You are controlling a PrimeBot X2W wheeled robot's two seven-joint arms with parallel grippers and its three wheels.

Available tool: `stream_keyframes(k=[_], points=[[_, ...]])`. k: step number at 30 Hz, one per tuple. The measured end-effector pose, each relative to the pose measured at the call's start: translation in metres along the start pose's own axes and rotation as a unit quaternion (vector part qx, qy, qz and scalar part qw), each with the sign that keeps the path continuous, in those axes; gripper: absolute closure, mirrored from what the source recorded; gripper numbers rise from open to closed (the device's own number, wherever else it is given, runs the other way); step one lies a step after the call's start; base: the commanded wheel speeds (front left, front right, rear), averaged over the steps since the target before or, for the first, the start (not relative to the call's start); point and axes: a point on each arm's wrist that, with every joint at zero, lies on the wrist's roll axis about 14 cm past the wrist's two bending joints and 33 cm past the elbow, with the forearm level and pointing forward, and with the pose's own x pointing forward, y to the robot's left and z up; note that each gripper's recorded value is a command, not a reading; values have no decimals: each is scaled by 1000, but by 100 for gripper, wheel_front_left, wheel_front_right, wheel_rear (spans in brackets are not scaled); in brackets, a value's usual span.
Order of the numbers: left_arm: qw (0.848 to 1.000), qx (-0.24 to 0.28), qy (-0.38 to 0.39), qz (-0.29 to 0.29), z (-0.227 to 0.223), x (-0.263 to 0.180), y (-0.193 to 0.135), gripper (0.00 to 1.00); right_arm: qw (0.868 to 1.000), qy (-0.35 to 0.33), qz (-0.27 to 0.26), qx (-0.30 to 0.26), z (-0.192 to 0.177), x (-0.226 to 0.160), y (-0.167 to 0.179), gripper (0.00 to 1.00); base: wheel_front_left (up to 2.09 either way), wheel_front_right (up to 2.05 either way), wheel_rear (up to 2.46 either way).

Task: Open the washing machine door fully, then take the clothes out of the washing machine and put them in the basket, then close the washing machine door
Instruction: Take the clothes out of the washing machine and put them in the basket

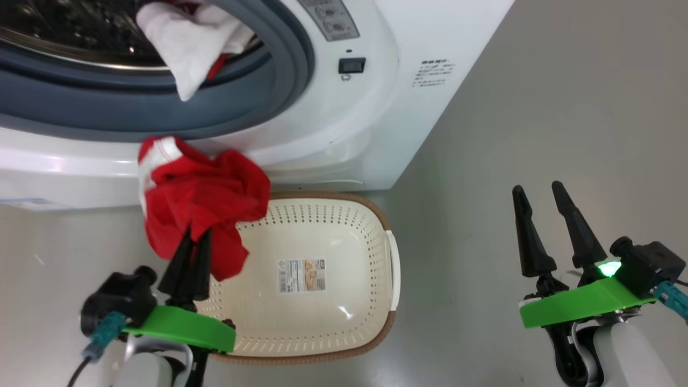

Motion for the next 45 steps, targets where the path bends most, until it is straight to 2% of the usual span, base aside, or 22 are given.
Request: stream_keyframes(k=[10, 22, 33, 38, 39, 40, 41, 45], points=[[992, 11, 123, -18, -84, 12, 3, 100, 1000, 11, -10, 2, -13, 17, -10, 0, 0, 0, 0], [966, 21, 252, -46, -170, 18, 0, 100, 999, 34, -28, -2, -34, 27, -26, 0, 0, 0, 0], [949, 20, 312, -40, -207, 28, 8, 100, 998, 46, -43, -8, -44, 30, -39, 0, 0, 0, 0], [947, 20, 320, -37, -211, 30, 9, 99, 998, 47, -44, -8, -46, 29, -40, 0, 0, 0, 0], [946, 19, 320, -36, -211, 30, 10, 88, 998, 47, -44, -8, -46, 29, -40, 0, 0, 0, 0], [947, 17, 320, -34, -210, 31, 11, 42, 998, 47, -43, -8, -46, 30, -39, 0, 0, 0, 0], [947, 17, 320, -33, -209, 32, 11, 2, 998, 47, -42, -8, -45, 30, -39, 0, 0, 0, 0], [948, 18, 315, -31, -204, 33, 12, 0, 998, 43, -39, -6, -42, 30, -36, 0, 0, 0, 0]])
